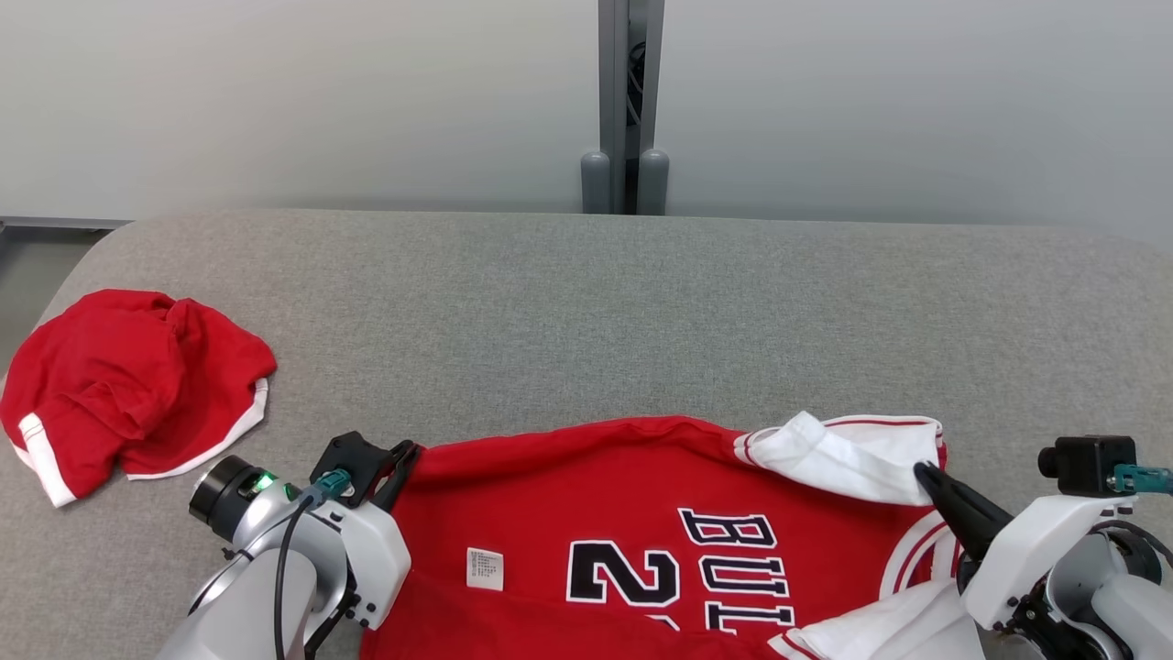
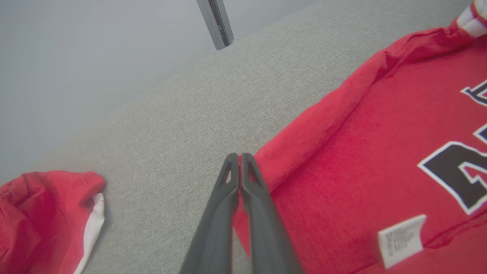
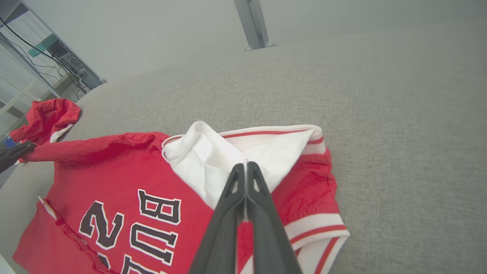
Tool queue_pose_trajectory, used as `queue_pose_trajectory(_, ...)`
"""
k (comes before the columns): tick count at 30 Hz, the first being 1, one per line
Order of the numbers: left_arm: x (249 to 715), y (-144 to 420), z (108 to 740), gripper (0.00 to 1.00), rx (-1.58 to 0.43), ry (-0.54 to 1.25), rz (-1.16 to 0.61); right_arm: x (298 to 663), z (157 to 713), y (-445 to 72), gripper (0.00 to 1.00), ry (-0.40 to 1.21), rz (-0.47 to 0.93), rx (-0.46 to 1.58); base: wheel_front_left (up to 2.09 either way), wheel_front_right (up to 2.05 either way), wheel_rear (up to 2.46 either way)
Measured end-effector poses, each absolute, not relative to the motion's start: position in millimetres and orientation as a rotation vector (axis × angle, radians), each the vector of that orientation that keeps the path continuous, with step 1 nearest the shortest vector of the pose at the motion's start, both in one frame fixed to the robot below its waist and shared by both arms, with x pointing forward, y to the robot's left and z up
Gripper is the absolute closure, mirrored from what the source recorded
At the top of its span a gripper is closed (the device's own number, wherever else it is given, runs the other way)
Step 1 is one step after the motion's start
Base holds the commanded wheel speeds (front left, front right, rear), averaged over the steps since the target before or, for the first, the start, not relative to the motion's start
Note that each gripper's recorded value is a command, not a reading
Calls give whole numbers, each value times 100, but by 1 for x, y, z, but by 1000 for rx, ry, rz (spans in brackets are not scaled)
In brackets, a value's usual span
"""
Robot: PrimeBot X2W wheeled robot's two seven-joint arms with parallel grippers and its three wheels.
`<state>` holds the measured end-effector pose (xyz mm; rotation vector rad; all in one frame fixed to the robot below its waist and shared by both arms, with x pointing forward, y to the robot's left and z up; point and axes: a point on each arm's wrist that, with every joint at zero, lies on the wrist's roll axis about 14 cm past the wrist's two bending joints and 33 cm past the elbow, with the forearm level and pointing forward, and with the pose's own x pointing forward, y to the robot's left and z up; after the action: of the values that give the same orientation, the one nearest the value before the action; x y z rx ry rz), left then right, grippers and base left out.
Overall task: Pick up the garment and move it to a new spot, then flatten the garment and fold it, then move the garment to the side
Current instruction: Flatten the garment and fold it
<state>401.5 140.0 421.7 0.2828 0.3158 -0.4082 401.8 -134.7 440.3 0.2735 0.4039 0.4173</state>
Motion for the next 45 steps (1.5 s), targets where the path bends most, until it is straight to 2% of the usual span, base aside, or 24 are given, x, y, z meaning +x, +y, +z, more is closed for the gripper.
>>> queue_pose_trajectory(14,390,152,413,100,340,355,-421,370,449,-132,100,636,516,402,0,0,0)
queue_pose_trajectory(24,379,156,400,100,394,400,-454,369,452,-142,100,682,522,383,0,0,0)
queue_pose_trajectory(28,371,158,391,100,416,433,-472,354,440,-144,100,764,533,374,0,0,0)
queue_pose_trajectory(45,360,159,380,100,443,482,-516,335,429,-147,100,898,546,433,0,0,0)
